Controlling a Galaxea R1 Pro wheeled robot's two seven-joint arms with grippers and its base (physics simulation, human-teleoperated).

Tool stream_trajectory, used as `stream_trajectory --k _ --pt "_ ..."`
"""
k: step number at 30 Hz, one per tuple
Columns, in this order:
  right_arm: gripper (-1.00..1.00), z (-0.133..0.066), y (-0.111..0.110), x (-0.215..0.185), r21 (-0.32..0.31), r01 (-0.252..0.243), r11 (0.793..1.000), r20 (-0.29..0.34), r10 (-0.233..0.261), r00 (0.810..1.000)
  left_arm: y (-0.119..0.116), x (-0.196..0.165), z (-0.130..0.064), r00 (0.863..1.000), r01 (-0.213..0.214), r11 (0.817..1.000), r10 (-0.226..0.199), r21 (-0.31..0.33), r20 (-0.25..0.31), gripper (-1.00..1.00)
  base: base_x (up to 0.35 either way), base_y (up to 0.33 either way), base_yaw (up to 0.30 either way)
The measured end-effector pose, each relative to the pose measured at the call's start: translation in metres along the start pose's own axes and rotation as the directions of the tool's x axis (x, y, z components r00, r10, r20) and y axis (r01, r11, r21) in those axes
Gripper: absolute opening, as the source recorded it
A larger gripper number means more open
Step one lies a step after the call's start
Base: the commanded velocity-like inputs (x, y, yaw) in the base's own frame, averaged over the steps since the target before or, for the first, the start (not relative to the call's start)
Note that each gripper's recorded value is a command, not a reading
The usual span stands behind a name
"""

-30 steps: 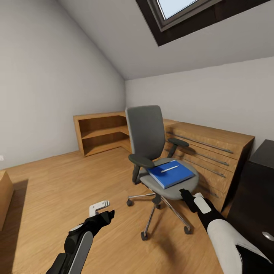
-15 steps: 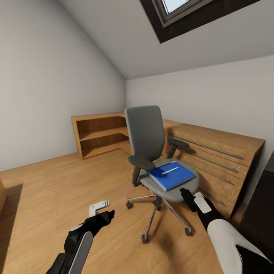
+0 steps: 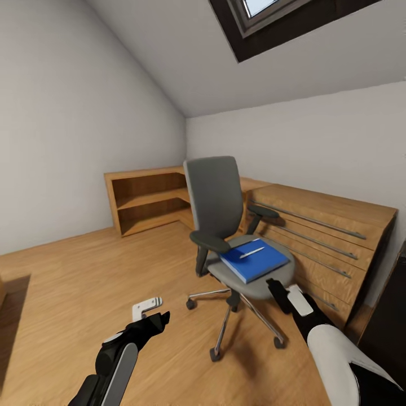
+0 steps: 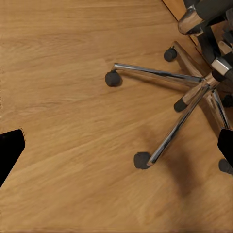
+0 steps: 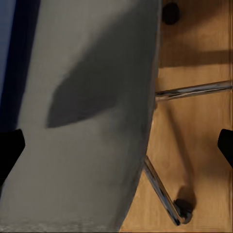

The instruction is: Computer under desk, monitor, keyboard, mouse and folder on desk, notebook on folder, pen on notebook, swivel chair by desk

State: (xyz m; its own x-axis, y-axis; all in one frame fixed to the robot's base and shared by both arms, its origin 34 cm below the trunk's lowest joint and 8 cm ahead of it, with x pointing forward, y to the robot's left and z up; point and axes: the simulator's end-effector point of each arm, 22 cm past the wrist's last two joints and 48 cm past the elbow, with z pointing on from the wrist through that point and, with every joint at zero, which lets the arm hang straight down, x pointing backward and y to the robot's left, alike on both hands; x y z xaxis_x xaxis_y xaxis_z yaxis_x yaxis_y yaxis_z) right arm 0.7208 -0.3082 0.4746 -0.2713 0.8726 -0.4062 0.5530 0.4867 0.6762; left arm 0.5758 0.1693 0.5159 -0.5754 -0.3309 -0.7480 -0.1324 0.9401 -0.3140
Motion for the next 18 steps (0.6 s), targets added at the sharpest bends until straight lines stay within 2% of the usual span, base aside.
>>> stream_trajectory --k 5,18 --pt "1.0 0.0006 -0.0027 0.003 0.006 0.001 1.0 -0.006 -0.001 1.0 0.0001 0.0003 0.0001 1.0 0.0 1.0 0.0 0.0 -0.001 1.0 -0.203 0.0 0.0" --pt "1.0 0.0005 -0.0031 0.0035 0.007 0.004 1.0 -0.007 -0.004 1.0 0.0 0.0002 -0.0001 1.0 0.0 1.0 0.0 0.0 -0.001 1.0 -0.012 0.0 0.0"
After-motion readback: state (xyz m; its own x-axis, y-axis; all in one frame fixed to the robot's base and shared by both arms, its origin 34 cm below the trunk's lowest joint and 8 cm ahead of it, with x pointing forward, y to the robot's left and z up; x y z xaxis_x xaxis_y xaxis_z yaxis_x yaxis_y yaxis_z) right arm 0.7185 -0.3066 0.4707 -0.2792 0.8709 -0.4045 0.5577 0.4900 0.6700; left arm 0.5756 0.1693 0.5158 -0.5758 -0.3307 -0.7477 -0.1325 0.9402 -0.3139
